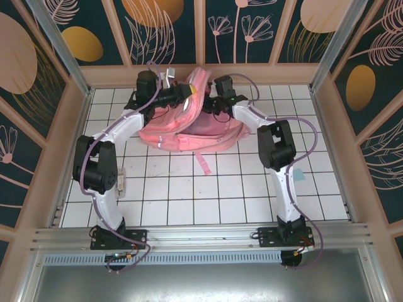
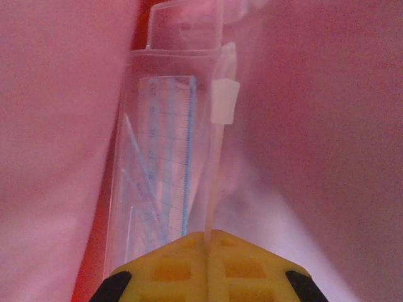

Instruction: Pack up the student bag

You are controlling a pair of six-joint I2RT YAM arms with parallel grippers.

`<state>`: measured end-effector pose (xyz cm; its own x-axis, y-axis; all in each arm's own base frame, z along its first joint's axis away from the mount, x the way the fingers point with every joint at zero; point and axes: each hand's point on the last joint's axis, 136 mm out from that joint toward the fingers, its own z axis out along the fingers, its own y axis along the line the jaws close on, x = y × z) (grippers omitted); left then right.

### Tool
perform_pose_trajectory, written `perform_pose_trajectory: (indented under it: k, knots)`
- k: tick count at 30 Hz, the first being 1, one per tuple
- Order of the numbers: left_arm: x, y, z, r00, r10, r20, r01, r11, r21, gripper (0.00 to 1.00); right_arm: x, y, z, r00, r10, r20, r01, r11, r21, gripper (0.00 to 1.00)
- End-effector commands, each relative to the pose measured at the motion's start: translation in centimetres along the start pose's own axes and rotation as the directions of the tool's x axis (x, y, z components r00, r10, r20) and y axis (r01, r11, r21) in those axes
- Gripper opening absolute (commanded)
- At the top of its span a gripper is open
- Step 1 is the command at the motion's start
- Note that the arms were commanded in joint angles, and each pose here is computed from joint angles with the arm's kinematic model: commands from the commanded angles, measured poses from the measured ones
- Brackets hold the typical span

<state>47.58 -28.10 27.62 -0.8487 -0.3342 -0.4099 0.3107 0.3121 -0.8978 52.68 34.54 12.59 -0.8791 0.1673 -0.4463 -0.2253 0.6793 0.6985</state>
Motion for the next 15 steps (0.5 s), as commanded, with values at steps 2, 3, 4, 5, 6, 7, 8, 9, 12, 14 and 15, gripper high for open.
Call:
perform_pose_trajectory:
  k: [2,3,4,5,6,7,8,9,12,14,15]
  knots:
    - [-1.5,-9.4,-2.3,0.971,0.230,0.067,-0.239,0.950,0.199,0.00,-0.3,1.2,1.3,0.997,-0.072,-0.030,0.070,0.997,-0.041,0.00]
    - [-1.5,-9.4,-2.2,0.971,0.231,0.066,-0.240,0.950,0.201,0.00,-0.2,1.8,1.6,0.996,-0.079,-0.041,0.076,0.995,-0.063,0.00]
    - [-1.6,-9.3,-2.2,0.971,0.228,0.067,-0.237,0.951,0.199,0.00,0.0,2.1,1.8,0.995,-0.081,-0.050,0.077,0.994,-0.081,0.00]
    - [-1.6,-9.3,-2.2,0.971,0.228,0.069,-0.238,0.951,0.197,0.00,0.1,2.4,2.0,0.995,-0.078,-0.054,0.073,0.992,-0.099,0.00]
    - [-1.6,-9.2,-2.2,0.972,0.225,0.070,-0.234,0.952,0.195,0.00,0.1,2.6,1.9,0.996,-0.076,-0.053,0.070,0.992,-0.105,0.00]
    - [-1.7,-9.1,-2.1,0.972,0.223,0.072,-0.233,0.954,0.191,0.00,0.0,2.4,1.8,0.996,-0.075,-0.049,0.070,0.993,-0.096,0.00]
    - [-1.8,-8.8,-2.1,0.973,0.218,0.077,-0.229,0.956,0.185,0.00,-0.2,2.3,1.4,0.996,-0.074,-0.042,0.070,0.994,-0.082,0.03]
    - [-1.8,-8.6,-2.0,0.973,0.217,0.081,-0.228,0.957,0.179,0.00,-0.2,2.0,0.9,0.997,-0.071,-0.036,0.069,0.996,-0.065,0.10]
    - [-2.1,-7.8,-1.7,0.975,0.202,0.092,-0.214,0.963,0.162,0.00,-0.6,1.4,-1.8,0.998,-0.067,0.008,0.067,0.998,-0.018,0.38]
    - [-2.3,-7.3,-1.5,0.976,0.191,0.101,-0.206,0.966,0.158,0.00,-1.0,1.0,-4.2,0.996,-0.064,0.053,0.064,0.998,0.012,0.50]
    - [-2.4,-7.1,-1.3,0.978,0.182,0.105,-0.197,0.967,0.159,0.00,-1.1,0.5,-5.6,0.996,-0.060,0.073,0.057,0.998,0.035,0.55]
